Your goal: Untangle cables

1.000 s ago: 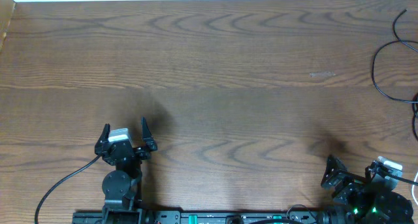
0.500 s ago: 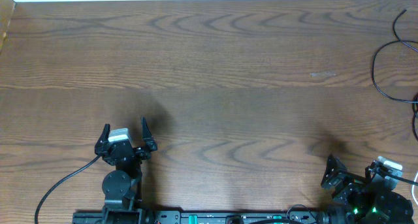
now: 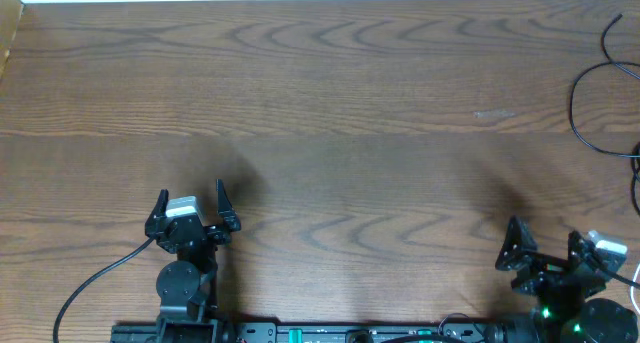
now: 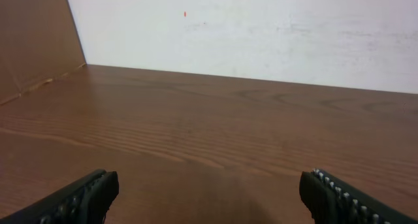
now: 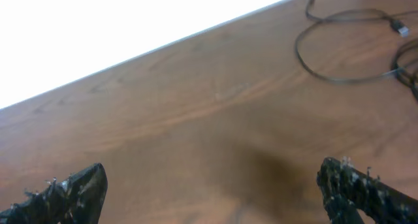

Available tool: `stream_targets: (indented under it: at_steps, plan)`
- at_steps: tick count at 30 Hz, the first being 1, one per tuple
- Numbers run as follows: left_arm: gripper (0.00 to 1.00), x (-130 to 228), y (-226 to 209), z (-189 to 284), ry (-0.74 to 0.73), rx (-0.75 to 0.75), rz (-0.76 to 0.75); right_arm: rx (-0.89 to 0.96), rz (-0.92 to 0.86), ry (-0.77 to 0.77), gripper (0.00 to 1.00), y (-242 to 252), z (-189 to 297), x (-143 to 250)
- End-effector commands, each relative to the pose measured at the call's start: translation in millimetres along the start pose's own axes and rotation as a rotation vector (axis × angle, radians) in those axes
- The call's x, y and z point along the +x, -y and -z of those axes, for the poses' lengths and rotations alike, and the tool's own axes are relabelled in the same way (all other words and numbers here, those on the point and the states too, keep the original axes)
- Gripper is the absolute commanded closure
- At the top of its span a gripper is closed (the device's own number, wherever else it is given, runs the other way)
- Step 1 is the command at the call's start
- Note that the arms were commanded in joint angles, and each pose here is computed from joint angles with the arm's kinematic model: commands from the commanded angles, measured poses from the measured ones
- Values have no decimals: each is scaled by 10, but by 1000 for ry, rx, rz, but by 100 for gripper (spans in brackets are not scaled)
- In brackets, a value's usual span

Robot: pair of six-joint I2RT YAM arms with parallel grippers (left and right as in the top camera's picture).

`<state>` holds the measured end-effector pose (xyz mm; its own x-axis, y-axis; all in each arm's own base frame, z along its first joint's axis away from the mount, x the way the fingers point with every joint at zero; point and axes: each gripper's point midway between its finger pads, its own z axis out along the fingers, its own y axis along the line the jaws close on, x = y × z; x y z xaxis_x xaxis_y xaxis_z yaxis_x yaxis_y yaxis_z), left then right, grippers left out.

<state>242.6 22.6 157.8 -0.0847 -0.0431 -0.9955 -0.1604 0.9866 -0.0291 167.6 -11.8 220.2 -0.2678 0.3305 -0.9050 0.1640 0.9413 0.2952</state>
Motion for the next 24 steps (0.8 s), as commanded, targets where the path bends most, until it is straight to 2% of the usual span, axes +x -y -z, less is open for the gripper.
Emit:
stream_targets:
  at_steps: [1,5,14,24]
  plan:
    - [7,179,-21,-13,-50,-10,5,-4,77,15,1,4,-128,46]
    - [7,178,-21,-13,-50,-10,5,-9,134,32,1,18,-340,144]
    - [7,178,-21,-13,-50,-10,5,-48,134,87,1,19,-736,373]
    - [6,178,-21,-13,-50,-10,5,-80,136,210,1,3,-913,370]
